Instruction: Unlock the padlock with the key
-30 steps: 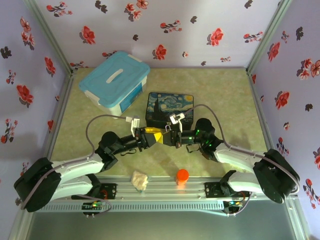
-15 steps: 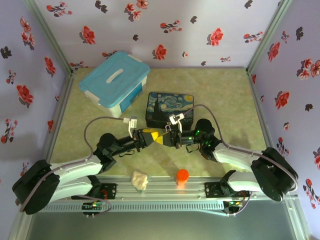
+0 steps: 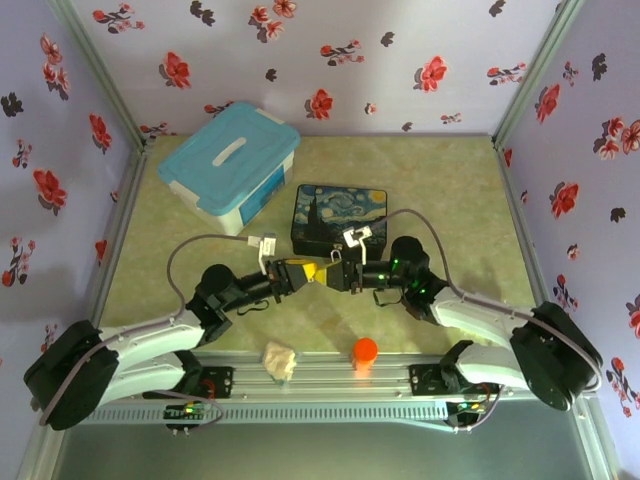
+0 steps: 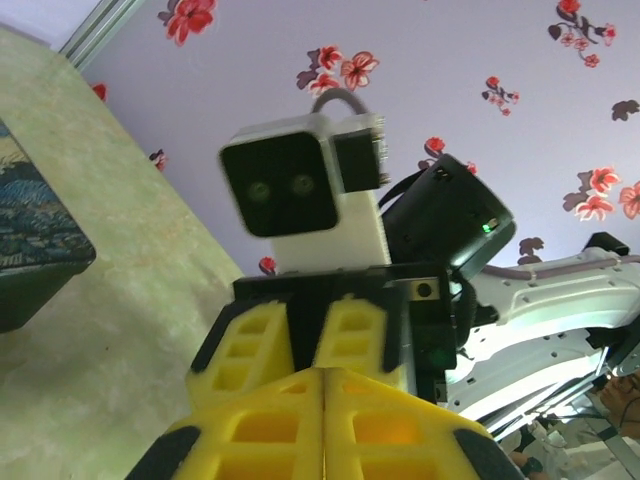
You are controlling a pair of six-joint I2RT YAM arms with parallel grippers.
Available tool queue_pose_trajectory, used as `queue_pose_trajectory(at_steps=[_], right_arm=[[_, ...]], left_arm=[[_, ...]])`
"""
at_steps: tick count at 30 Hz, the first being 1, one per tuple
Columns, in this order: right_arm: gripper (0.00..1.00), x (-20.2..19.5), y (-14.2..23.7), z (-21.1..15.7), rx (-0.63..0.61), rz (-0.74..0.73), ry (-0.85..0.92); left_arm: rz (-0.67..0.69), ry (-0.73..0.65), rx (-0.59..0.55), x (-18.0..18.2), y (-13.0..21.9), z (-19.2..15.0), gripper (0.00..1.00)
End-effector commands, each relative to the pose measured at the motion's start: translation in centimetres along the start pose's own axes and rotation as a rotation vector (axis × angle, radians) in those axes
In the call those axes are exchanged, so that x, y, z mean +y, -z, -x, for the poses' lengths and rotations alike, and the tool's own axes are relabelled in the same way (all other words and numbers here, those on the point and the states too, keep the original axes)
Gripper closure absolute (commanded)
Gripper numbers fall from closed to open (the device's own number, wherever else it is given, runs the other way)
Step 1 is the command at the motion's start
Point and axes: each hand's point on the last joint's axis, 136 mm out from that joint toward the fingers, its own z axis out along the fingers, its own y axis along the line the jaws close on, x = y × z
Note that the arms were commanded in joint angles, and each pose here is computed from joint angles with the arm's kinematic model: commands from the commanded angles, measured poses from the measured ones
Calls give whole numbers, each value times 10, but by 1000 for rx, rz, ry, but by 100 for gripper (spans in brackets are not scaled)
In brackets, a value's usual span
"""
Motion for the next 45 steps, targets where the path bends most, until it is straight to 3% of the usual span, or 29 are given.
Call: queue_pose_trajectory(at_steps=[1,3,5,6,8,9,13,16,23,34,45], right_arm=[[57,-5,7,8,-37,-77,67],[57,-15,15,9,-67,-165,125],[57,-35,30,11,-85,-361,206],[57,-49,43,14,-103,-526,291],[54,-52,57,15,-99,-715,542],[50,-49,62,17,-109,-780,670],[49,-40,71,29,-146,-984,1049],[49,-38,60,24,-82,-1048,1293],[51,-35,25,21,-73,-1043,1451],[61,-32,-6,22,-66,-980,1444],[64,-33,-29,23,-49,-961,1467]], left_arm=[[38,16,-26,-4,-5,14,100],[113,55,-40,9,-3,17,100],[246,141,-48,33,2,16,100],[339,201,-53,49,7,15,100],[444,280,-65,70,15,11,100],[454,292,-67,73,16,9,100],[469,341,-74,76,15,9,100],[465,362,-91,73,13,12,100],[458,412,-134,70,7,13,100],[431,465,-186,65,-2,25,100],[407,466,-206,59,-7,33,100]])
